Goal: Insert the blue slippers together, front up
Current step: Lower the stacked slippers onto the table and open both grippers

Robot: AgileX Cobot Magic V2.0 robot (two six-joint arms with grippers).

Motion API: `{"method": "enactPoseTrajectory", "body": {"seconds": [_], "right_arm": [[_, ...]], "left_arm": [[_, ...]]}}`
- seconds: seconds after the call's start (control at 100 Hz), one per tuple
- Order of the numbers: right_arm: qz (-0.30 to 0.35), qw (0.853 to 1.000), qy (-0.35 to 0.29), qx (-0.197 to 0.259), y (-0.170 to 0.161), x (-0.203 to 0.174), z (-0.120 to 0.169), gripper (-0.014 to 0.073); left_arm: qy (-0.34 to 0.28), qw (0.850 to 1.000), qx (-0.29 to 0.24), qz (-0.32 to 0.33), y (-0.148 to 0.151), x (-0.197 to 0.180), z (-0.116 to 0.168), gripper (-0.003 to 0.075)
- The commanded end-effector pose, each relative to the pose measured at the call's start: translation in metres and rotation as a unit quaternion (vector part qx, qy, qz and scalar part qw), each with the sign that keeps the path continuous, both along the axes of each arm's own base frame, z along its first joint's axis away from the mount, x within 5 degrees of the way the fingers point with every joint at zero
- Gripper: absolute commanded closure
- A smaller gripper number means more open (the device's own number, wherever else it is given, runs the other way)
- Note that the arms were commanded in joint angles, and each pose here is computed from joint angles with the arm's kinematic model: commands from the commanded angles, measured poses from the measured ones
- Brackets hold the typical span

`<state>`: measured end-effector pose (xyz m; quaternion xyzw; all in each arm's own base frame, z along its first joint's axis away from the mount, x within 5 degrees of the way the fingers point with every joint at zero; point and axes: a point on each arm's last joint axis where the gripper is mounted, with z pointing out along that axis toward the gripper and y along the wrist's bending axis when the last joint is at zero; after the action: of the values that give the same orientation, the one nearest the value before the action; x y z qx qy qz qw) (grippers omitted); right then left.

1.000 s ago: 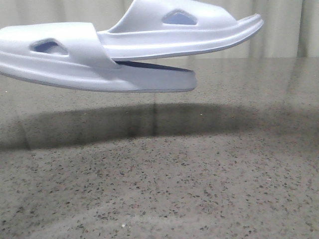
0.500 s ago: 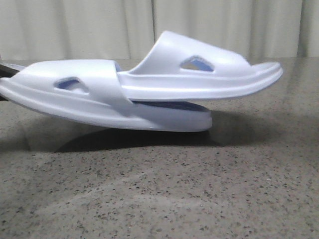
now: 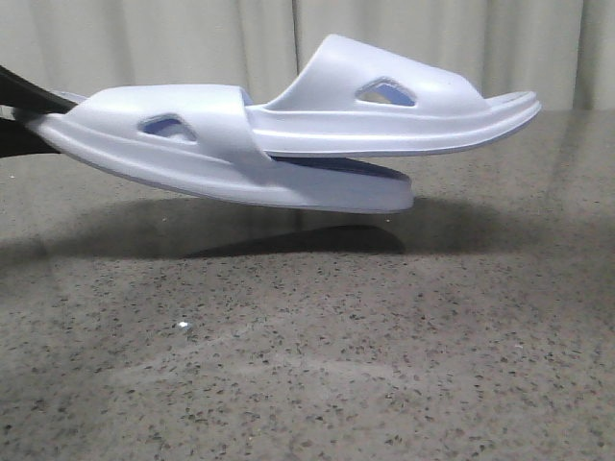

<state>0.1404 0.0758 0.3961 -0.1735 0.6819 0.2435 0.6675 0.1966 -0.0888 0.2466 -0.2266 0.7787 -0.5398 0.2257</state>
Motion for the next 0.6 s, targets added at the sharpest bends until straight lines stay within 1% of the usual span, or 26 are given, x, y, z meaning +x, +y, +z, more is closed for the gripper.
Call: {"method": "enactPoseTrajectory", "body": {"seconds": [0.0,0.38,0.5,0.55,0.59], "right_arm": [[-0.010,1.000,-0.026,0.005,-0.003,-0.003,0.013,0.0285],[-0.008,1.000,-0.025,0.004,-0.002,-0.003,0.013,0.0285],[-0.007,1.000,-0.025,0.004,-0.002,-0.003,0.013,0.0285],[-0.007,1.000,-0.025,0.004,-0.002,-0.003,0.013,0.0285],[-0.007,1.000,-0.025,0.004,-0.002,-0.003,0.013,0.0285]], "left_arm": [[-0.014,0.998,-0.056,-0.009,-0.006,0.005,0.015,0.0704],[0.013,0.999,-0.044,-0.024,-0.009,0.016,-0.004,0.0704],[0.006,0.999,-0.033,-0.030,-0.009,0.017,-0.007,0.0702],[0.002,0.999,-0.030,-0.032,-0.009,0.017,-0.007,0.0692],[-0.003,0.999,-0.027,-0.034,-0.009,0.017,-0.007,0.0668]]}}
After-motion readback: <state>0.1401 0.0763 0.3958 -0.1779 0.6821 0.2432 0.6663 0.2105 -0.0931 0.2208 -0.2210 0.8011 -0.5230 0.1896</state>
